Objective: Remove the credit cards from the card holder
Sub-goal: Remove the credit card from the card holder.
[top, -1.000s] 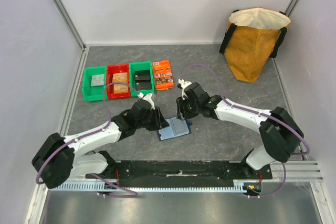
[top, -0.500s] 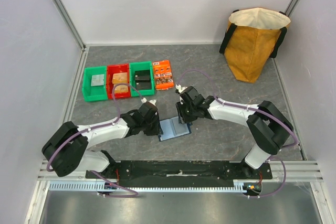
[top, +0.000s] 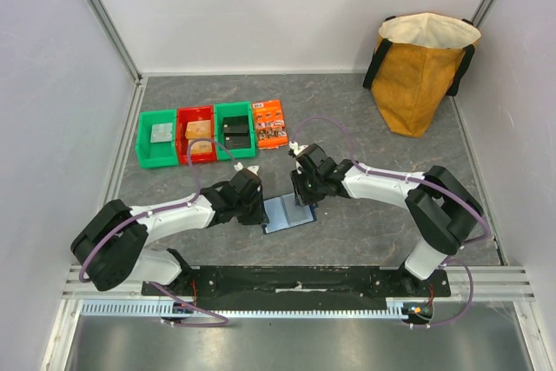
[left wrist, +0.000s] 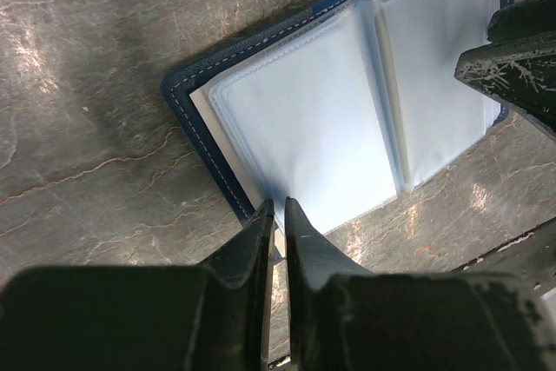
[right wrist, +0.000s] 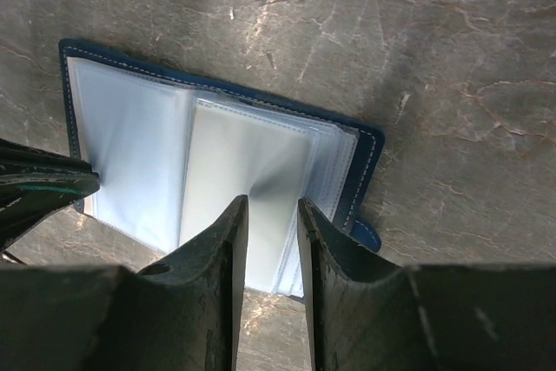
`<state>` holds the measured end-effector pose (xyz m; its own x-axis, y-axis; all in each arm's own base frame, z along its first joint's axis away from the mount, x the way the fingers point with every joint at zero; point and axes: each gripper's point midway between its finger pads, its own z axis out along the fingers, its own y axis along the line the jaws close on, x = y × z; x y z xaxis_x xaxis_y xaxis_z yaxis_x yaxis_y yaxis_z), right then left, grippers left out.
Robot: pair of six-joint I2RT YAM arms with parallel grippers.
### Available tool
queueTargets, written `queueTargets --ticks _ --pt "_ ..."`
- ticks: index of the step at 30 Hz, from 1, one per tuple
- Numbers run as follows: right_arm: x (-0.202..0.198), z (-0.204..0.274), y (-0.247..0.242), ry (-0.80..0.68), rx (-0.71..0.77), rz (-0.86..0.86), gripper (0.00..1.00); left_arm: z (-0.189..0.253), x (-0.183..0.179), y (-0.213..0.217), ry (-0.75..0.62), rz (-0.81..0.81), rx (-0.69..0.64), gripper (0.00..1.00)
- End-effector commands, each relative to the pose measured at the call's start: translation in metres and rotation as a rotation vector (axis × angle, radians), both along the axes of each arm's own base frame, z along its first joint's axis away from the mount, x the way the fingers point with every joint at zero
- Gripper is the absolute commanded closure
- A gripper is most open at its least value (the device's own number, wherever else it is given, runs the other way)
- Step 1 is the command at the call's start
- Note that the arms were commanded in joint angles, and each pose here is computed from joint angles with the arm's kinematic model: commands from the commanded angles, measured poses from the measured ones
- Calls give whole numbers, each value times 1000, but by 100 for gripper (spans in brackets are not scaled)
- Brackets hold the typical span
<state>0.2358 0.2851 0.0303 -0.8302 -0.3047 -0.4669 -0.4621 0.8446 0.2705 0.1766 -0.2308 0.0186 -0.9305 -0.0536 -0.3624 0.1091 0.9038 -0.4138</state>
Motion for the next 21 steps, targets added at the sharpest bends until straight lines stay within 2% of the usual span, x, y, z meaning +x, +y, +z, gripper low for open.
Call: queueTargets --ticks 1,6,15,21 --pt "-2 8 19 2 65 36 67 -2 -1 -2 -1 -25 17 86" --pt "-5 12 26 9 104 49 73 -1 -3 -6 0 -32 4 86" --pt "-15 26 56 50 237 109 74 2 -3 -10 -6 -25 -18 87" --pt "-28 34 80 82 294 173 71 14 4 1 -69 72 -41 84"
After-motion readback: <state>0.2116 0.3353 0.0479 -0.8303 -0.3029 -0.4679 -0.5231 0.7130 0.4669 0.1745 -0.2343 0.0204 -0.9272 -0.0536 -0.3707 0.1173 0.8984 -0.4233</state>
